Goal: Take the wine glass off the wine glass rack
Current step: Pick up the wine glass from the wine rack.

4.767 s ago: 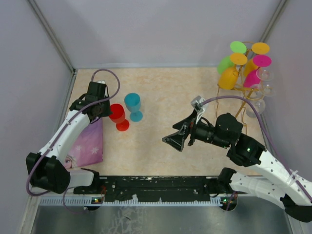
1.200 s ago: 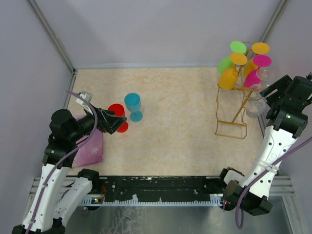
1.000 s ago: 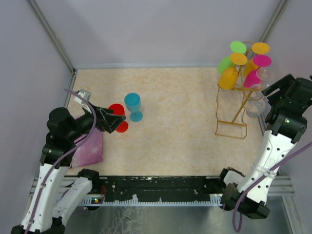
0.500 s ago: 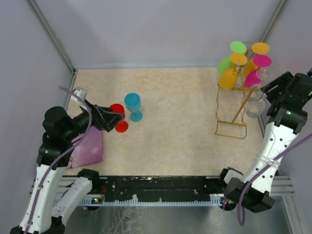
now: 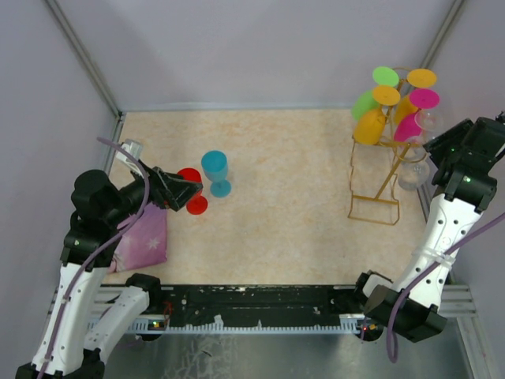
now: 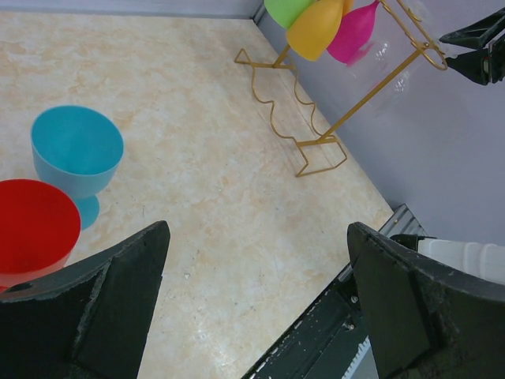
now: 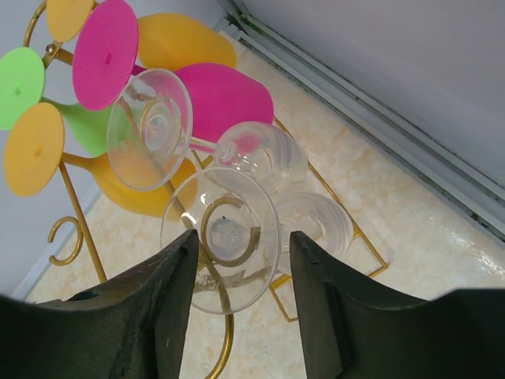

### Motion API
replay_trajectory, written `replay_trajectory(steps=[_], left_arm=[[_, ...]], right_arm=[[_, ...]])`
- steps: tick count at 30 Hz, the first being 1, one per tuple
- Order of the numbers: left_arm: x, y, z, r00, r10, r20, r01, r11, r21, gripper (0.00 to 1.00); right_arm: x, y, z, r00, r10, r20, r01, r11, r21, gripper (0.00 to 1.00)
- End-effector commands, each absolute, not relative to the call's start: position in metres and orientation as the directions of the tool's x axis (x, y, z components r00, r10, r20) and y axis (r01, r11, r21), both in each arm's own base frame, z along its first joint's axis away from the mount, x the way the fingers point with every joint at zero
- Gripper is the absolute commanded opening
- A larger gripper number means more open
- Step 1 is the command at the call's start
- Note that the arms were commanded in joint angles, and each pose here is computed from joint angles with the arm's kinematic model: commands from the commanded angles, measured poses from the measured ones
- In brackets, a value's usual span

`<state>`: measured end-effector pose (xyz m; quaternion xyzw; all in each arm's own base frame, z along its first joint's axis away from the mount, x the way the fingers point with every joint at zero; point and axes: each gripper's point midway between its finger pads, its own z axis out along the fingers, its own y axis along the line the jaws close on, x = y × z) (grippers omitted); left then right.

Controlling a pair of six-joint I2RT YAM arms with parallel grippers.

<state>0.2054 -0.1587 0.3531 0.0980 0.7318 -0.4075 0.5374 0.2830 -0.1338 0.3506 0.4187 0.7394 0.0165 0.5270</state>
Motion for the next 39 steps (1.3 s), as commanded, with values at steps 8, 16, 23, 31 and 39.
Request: replay_trajectory(steps=[8,16,23,31,39], left_arm=[[0.204,-0.158,0.359,-0.39,-0.309,-0.867,0.584,0.645,-0.492,0.99],[0.203,-0.158,0.358,-0.395,-0.309,-0.865,0.583,0.643,-0.496,0.99],[0.201,-0.16,0.357,-0.4,-0.295,-0.868,0.595,0.636,-0.491,0.99],[0.2,-0.161,0.355,-0.407,-0.285,-0.868,0.602,0.631,-0.489,0.99],[0.201,-0.161,0.353,-0.411,-0.285,-0.866,0.596,0.634,-0.492,0.99]], right_arm=[[0.283,-0.143,0.363,-0.043,0.594,-0.804,0.597,0.66,0.456,0.44],[0.283,-0.143,0.365,-0.023,0.586,-0.81,0.588,0.663,0.463,0.36],[0.279,-0.142,0.372,0.003,0.574,-0.819,0.583,0.664,0.468,0.27],[0.275,-0.14,0.382,0.041,0.568,-0.822,0.571,0.662,0.486,0.11],[0.272,-0.139,0.393,0.086,0.568,-0.819,0.558,0.653,0.512,0.0]])
